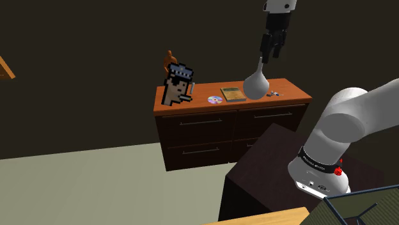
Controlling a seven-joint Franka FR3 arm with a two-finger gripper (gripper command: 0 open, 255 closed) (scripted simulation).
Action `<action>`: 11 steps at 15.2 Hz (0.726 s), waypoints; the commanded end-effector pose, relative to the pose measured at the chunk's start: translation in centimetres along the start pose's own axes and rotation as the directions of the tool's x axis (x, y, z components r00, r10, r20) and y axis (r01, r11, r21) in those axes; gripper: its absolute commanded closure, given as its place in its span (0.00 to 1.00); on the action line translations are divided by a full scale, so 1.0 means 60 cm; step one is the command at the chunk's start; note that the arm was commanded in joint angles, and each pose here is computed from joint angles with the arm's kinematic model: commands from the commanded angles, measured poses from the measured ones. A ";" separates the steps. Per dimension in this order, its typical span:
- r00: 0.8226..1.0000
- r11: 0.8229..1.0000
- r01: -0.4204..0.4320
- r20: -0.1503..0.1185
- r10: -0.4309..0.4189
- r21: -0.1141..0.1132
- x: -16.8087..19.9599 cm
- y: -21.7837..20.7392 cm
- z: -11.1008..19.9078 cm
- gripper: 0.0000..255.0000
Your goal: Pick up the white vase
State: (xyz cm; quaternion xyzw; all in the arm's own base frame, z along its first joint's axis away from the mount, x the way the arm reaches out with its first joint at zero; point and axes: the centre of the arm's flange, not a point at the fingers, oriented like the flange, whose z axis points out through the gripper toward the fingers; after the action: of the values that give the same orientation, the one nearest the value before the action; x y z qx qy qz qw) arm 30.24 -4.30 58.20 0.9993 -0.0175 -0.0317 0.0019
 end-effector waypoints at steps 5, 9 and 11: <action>1.000 1.000 0.018 0.014 -0.018 -0.001 0.042 0.077 0.016 0.00; 0.999 0.999 0.036 0.028 -0.036 -0.002 0.085 0.154 0.033 0.00; 0.998 0.999 0.045 0.035 -0.045 -0.003 0.107 0.192 0.042 0.00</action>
State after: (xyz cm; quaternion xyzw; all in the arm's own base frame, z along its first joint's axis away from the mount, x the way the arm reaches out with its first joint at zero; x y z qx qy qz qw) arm 35.37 -14.63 55.67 0.9989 0.0023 -0.0475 0.0018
